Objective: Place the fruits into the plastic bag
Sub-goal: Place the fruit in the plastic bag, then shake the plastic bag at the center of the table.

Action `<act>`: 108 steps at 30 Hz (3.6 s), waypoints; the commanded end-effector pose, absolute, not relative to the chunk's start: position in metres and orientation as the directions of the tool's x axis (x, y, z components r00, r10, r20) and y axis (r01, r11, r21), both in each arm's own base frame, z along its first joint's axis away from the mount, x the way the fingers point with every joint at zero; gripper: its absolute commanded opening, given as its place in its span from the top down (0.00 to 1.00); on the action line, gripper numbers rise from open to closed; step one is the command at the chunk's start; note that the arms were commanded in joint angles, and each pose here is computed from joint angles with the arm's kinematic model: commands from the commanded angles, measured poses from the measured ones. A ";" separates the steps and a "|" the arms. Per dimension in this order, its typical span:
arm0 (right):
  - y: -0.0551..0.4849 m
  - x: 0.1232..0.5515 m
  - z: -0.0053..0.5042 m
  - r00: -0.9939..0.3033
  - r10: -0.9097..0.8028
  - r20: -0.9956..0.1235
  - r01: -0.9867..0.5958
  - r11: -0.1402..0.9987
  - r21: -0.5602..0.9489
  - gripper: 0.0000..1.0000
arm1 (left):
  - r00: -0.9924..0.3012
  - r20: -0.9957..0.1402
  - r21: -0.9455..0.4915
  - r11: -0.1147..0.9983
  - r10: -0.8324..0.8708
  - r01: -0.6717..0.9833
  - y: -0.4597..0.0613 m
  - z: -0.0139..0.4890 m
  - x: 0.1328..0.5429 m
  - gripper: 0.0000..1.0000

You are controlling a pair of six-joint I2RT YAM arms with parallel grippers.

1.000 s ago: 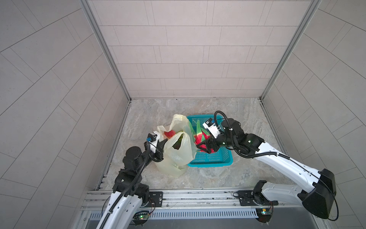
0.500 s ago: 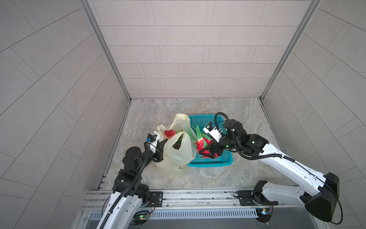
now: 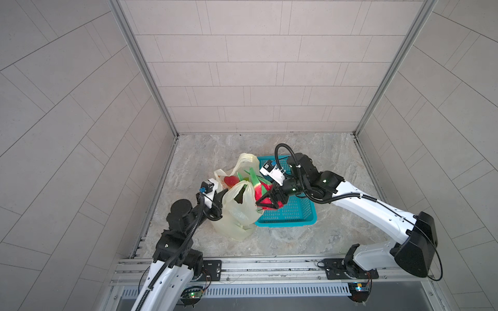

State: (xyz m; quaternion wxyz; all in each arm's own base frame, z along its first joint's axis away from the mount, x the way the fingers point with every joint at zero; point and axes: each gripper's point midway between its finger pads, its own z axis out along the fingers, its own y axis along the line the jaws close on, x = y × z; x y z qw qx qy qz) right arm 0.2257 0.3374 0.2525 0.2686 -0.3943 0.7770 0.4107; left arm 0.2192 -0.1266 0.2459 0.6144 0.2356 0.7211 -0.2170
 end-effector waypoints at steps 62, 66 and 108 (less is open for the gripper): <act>0.445 0.265 0.206 -0.538 -0.377 -0.754 -0.817 0.452 0.358 0.58 | -0.024 -0.996 0.059 0.800 0.091 0.597 -0.120 0.262 0.204 1.00; 0.440 0.261 0.198 -0.547 -0.383 -0.745 -0.810 0.467 0.355 0.25 | -0.030 -0.995 0.061 0.806 0.097 0.589 -0.119 0.260 0.207 1.00; 0.332 0.324 0.206 -0.588 -0.205 -0.783 -0.560 0.802 0.210 0.01 | -0.107 -0.968 0.215 0.969 0.228 0.120 -0.043 0.245 0.269 1.00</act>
